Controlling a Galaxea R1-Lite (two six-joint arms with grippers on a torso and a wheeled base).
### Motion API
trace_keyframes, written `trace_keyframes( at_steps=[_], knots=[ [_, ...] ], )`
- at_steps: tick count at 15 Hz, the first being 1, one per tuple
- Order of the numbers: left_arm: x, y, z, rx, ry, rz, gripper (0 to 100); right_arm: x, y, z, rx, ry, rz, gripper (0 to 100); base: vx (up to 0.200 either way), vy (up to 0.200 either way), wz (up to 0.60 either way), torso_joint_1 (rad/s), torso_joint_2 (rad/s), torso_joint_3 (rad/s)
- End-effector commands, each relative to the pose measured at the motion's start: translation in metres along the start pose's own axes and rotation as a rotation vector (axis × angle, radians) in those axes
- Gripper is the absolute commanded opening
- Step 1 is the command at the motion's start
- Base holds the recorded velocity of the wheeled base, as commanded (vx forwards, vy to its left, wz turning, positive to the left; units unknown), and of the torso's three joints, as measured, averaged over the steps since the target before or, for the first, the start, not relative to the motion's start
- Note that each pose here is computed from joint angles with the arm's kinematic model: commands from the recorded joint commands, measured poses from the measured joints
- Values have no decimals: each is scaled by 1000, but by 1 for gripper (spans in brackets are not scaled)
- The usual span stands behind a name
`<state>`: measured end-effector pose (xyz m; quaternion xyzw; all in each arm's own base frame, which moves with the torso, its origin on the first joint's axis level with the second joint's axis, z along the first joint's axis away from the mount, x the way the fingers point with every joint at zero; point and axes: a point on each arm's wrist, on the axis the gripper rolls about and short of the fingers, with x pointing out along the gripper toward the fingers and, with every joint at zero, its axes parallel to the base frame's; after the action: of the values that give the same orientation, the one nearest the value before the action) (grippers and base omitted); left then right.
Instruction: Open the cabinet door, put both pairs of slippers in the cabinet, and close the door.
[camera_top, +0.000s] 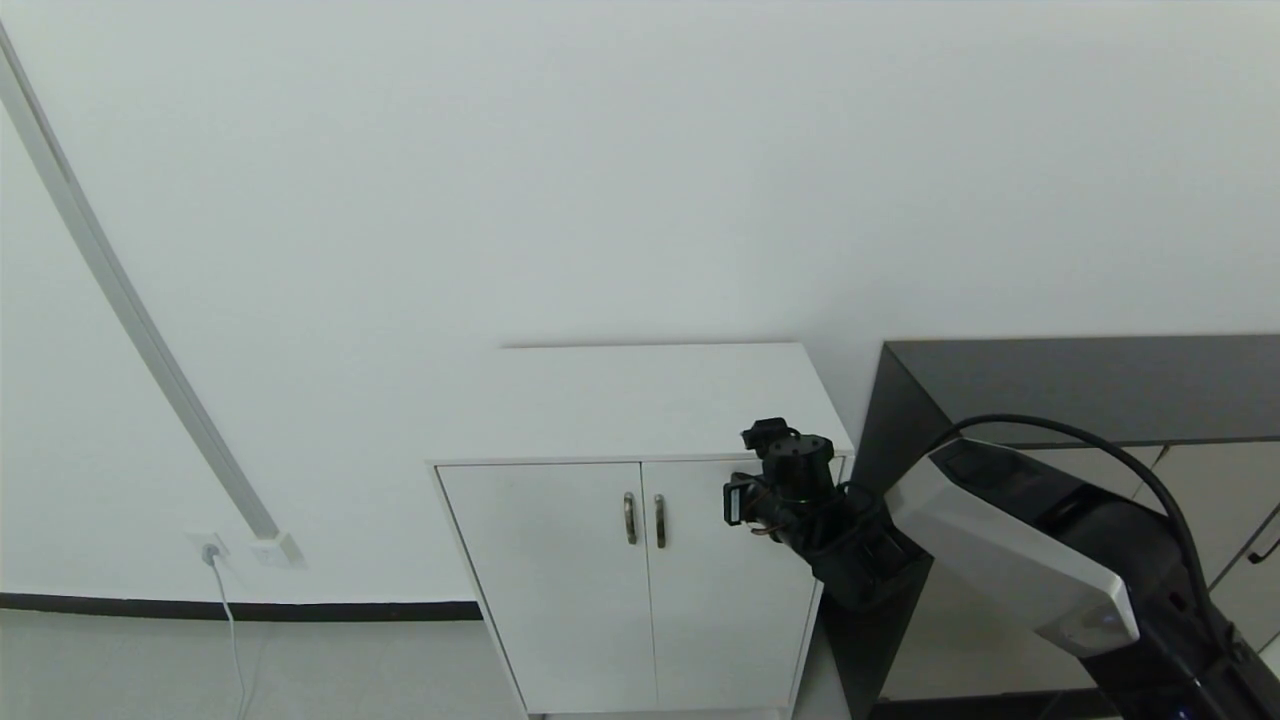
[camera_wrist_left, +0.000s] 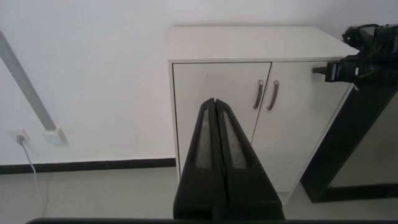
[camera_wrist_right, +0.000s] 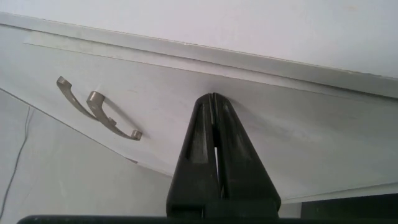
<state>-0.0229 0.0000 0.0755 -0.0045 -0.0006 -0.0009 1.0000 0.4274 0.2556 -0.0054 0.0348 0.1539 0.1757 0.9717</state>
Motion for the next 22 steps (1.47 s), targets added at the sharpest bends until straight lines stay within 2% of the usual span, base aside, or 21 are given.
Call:
trace_keyframes(
  at_steps=[1,9,14,19,22],
  knots=[
    [0,0,0,0,1,0,0,2,-1,2,1,1,-3,0,0,0,0,0,0,0],
    [0,0,0,0,1,0,0,-1,-1,3,1,-1,-4,0,0,0,0,0,0,0],
    [0,0,0,0,1,0,0,-41,-4,-3,-3,5,0,0,0,0,0,0,0,0],
    [0,0,0,0,1,0,0,-90,-24,3,1,19,-37,0,0,0,0,0,0,0],
    [0,0,0,-5,1,0,0,-119,-49,4,-3,35,-177,0,0,0,0,0,0,0]
  ],
)
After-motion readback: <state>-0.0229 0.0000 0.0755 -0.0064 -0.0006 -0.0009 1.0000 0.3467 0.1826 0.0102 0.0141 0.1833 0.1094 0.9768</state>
